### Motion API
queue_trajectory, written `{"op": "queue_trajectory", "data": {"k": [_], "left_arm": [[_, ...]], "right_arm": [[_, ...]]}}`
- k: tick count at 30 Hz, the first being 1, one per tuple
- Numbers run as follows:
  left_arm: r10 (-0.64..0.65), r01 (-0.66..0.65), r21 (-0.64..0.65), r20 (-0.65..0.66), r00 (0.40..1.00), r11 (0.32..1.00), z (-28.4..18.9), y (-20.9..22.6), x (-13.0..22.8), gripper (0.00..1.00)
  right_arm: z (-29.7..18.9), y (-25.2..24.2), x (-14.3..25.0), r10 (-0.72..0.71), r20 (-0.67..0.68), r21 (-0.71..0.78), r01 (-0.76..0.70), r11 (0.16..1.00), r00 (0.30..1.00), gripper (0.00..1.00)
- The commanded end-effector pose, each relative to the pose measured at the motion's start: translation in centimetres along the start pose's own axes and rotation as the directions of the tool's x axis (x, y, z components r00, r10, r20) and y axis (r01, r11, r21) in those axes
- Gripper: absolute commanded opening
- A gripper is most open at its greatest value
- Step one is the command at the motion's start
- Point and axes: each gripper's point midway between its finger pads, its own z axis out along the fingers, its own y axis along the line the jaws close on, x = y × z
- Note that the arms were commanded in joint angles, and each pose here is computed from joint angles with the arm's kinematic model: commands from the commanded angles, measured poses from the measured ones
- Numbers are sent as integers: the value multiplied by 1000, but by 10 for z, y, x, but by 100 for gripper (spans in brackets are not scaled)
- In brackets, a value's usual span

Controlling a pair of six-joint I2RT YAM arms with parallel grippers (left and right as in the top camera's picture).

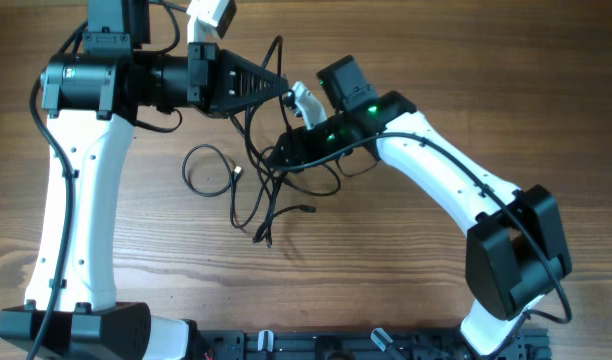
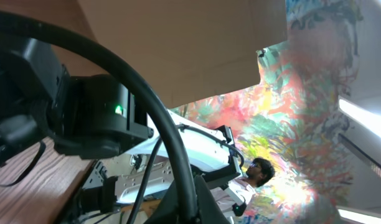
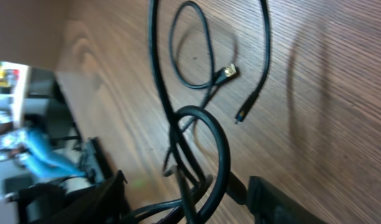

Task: Untangle cables

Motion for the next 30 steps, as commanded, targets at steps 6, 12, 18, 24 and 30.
{"op": "queue_trajectory", "data": {"k": [6,12,18,24,30], "left_arm": [[31,-30,57,-18,999,998,1,-17,6,4],[29,-28,56,-18,999,998,1,-17,6,4],[-2,3,56,-19,1000,998,1,-17,6,4],[-1,2,55,-19,1000,998,0,-17,6,4],[3,-3,11,-4,1000,1000,0,-9,3,4]], "right_arm": [[19,-30,3,3,-18,115,-1,993,1000,52],[22,-31,6,8,-29,109,-5,994,1000,50],[24,-34,12,20,-44,113,-15,993,999,43],[29,-52,26,42,-62,174,-31,984,997,13],[9,-62,10,58,-5,192,-56,980,998,4]]}}
